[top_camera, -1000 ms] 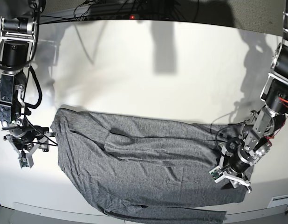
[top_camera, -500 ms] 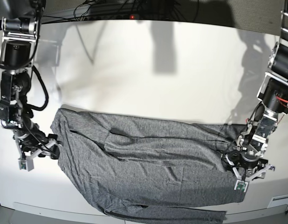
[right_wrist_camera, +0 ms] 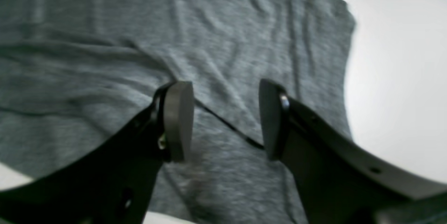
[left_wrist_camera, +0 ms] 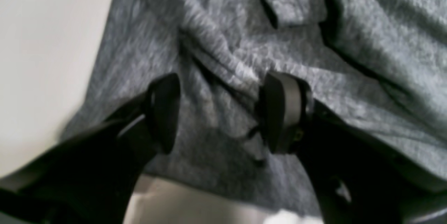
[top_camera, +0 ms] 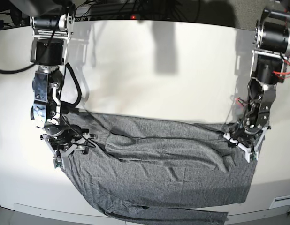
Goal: Fold the T-shirt properly
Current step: 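Release the sleeve and regrasp the shirt edge with both grippers, then pull the held shirt edge with both grippers toward the robot base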
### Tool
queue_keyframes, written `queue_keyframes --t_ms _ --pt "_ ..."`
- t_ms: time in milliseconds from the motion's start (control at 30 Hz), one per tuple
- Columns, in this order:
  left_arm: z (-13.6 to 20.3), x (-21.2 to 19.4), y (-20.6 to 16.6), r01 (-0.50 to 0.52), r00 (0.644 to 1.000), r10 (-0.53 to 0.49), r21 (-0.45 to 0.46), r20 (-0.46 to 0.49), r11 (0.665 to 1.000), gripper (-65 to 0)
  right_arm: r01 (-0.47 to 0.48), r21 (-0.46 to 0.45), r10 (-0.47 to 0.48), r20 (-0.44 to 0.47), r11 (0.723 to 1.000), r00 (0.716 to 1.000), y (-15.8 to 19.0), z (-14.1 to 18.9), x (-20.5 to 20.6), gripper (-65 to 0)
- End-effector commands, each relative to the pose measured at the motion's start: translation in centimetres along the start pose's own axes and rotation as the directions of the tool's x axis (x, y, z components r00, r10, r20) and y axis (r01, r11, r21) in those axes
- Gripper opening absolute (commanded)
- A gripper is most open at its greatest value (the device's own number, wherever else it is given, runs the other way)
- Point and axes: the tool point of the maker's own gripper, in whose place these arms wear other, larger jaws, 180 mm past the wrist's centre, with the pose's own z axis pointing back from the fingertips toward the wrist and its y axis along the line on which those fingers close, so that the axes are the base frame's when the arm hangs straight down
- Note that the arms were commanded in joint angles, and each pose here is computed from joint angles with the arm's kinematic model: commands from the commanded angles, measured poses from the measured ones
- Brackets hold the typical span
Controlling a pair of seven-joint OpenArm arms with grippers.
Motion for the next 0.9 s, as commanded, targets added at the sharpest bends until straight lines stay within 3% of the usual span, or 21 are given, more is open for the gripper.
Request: queue_keyframes --t_ms 0,100,200,633,867 --pt "0.3 1.7 0.2 -0.023 0.998 0.024 -0.023 0.051 0.999 -28.5 -0.007 -0.011 0.007 0.065 1.000 0.998 -0.6 0.2 2.1 -34.6" --pt "1.2 1.3 -0.7 -0.036 0.997 0.043 -0.103 0.068 0.994 -28.5 0.007 -0.009 -0.006 0.028 1.000 1.000 -0.7 -0.1 0.6 -34.6" --pt "1.6 0.7 -1.0 -0.029 0.996 0.038 -0.121 0.075 0.992 -28.5 0.026 -0.007 -0.026 -0.019 1.000 0.999 -0.8 -0.5 -1.5 -34.6" --pt "1.8 -0.9 -0.7 -0.015 0.999 0.020 -0.114 0.036 0.993 -28.5 0.021 0.004 -0.020 -0.150 1.000 0.989 -1.5 0.6 -7.9 -34.6" --pt "2.5 -4.4 2.3 0.011 1.000 -0.013 -0.068 -0.021 0.998 -28.5 0.037 0.027 -0.031 -0.193 0.999 0.981 -2.6 3.1 -11.3 -34.7"
